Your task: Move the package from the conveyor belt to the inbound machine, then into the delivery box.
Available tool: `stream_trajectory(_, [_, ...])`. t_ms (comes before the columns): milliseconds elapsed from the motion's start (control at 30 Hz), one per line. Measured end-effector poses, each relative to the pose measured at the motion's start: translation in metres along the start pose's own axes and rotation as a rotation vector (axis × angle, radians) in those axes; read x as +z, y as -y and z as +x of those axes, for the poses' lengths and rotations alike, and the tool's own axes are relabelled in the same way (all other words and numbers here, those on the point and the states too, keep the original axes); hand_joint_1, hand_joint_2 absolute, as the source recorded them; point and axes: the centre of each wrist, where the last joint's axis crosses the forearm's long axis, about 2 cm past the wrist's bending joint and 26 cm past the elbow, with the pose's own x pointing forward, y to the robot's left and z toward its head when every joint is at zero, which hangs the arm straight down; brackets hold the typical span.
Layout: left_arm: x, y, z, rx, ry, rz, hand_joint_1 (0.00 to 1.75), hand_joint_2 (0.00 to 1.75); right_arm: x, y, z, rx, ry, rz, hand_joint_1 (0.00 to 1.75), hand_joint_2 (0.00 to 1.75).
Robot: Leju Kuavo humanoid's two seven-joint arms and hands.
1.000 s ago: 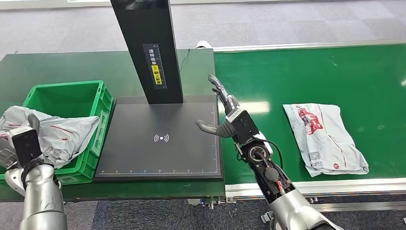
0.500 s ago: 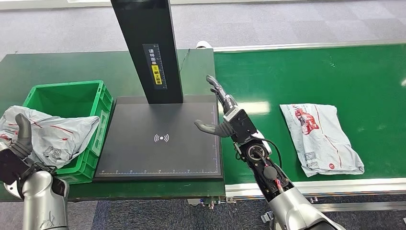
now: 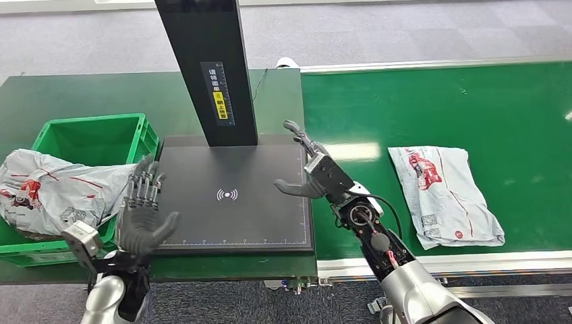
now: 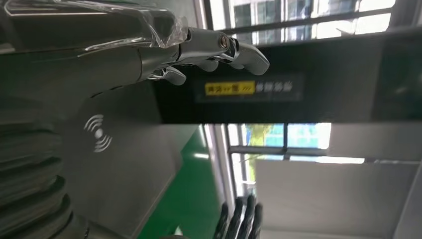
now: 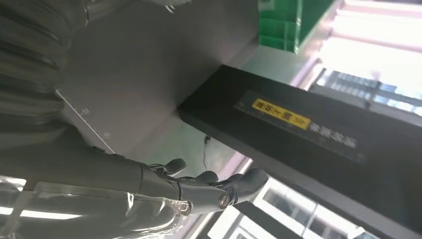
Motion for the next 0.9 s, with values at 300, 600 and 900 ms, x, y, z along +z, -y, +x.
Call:
stream_trajectory(300, [0.012, 0.006, -0.012, -0.036, -0.094, -0.076, 0.00, 1.75, 0.002, -0.006, -0.003, -0.037, -0.076, 0.099, 0.00, 1.75])
stream_trajectory(600, [0.025, 0.017, -0.022, -0.060, -0.195, -0.129, 0.00, 1.75, 0.004, -0.009, -0.007, -0.036, -0.131, 0.102, 0.00, 1.75])
stream_trajectory(900, [0.028, 0.018, -0.023, -0.045, -0.204, -0.143, 0.00, 1.75, 0.004, -0.010, -0.008, -0.026, -0.145, 0.104, 0.00, 1.75])
